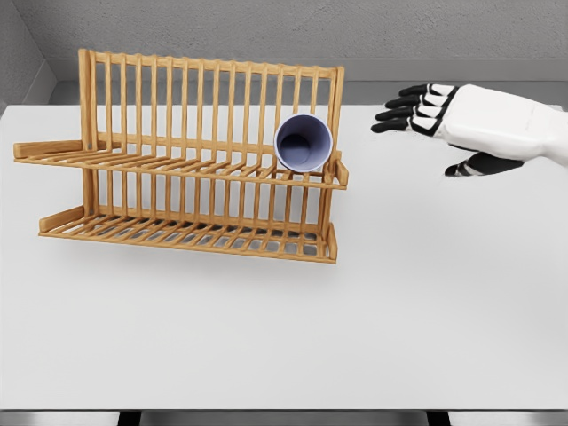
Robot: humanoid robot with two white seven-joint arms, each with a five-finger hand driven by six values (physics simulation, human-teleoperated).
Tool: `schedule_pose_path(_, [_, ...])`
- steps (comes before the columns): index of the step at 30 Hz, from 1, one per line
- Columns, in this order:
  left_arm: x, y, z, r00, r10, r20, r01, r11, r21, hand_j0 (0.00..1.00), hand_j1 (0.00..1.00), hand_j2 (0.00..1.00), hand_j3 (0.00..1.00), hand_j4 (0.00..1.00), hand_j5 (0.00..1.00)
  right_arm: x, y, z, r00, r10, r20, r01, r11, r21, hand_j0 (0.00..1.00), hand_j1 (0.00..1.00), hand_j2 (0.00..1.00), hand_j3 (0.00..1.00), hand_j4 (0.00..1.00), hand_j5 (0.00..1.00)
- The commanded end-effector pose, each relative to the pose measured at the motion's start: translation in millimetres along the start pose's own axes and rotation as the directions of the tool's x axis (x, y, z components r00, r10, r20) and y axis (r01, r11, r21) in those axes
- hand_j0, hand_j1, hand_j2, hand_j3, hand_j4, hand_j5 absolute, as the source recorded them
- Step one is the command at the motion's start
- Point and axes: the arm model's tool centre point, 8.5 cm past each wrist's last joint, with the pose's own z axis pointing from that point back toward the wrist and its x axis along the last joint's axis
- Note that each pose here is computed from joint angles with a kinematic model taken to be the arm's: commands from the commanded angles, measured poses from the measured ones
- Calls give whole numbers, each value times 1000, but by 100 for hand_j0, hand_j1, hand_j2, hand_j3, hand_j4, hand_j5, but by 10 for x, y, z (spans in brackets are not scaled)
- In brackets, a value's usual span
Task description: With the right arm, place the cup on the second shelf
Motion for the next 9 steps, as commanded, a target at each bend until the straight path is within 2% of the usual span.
schedule_pose_path(1, [1,-1,0,1000,0,0,0,1000,-1,100,100,100,100,100,100,-40,-107,82,1000,12,-25,-13,999,-31,100,100,100,100,100,100])
schedule_pose_path(9, [3,1,0,1000,4,2,-4,1000,1,100,100,100,100,100,100,-38,-2,44,1000,-16,-20,15,999,-32,100,100,100,100,100,100])
